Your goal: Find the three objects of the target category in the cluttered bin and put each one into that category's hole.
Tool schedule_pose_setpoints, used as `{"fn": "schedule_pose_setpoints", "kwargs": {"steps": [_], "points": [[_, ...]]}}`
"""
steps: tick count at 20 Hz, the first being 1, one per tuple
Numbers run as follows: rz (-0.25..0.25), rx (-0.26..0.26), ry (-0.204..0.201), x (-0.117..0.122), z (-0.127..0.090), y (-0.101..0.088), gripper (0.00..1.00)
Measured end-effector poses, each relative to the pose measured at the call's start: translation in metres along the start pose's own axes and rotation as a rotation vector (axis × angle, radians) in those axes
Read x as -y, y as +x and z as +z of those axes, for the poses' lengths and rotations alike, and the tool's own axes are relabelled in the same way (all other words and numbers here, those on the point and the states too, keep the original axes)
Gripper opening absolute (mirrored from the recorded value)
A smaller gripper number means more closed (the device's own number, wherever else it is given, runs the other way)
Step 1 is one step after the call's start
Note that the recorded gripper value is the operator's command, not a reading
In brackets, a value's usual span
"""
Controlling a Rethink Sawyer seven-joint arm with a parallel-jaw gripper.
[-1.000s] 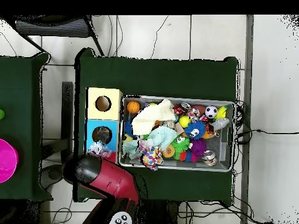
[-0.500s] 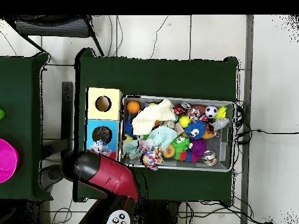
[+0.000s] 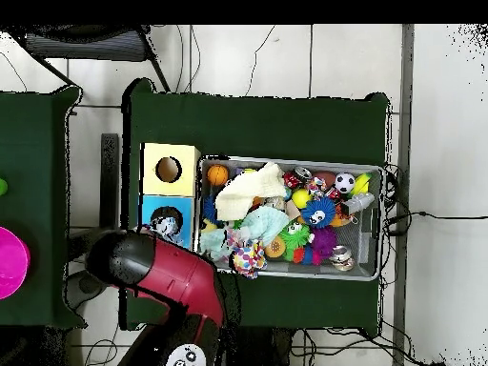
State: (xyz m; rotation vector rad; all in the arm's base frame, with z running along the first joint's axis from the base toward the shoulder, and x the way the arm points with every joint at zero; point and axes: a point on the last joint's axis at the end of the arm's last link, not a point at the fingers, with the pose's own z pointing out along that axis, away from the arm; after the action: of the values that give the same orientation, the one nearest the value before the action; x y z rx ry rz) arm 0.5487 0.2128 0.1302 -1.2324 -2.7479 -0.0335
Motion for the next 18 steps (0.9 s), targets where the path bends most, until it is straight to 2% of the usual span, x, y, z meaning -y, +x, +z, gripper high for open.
{"fn": "schedule_pose_setpoints", "kwargs": {"steps": [11,18], "points": [[-0.017,0.049,-0.038,-0.021,-0.022,-0.015,0.0],[-0.024,0.048,-0.03,-0.023,-0.017,-0.013,0.0]]}}
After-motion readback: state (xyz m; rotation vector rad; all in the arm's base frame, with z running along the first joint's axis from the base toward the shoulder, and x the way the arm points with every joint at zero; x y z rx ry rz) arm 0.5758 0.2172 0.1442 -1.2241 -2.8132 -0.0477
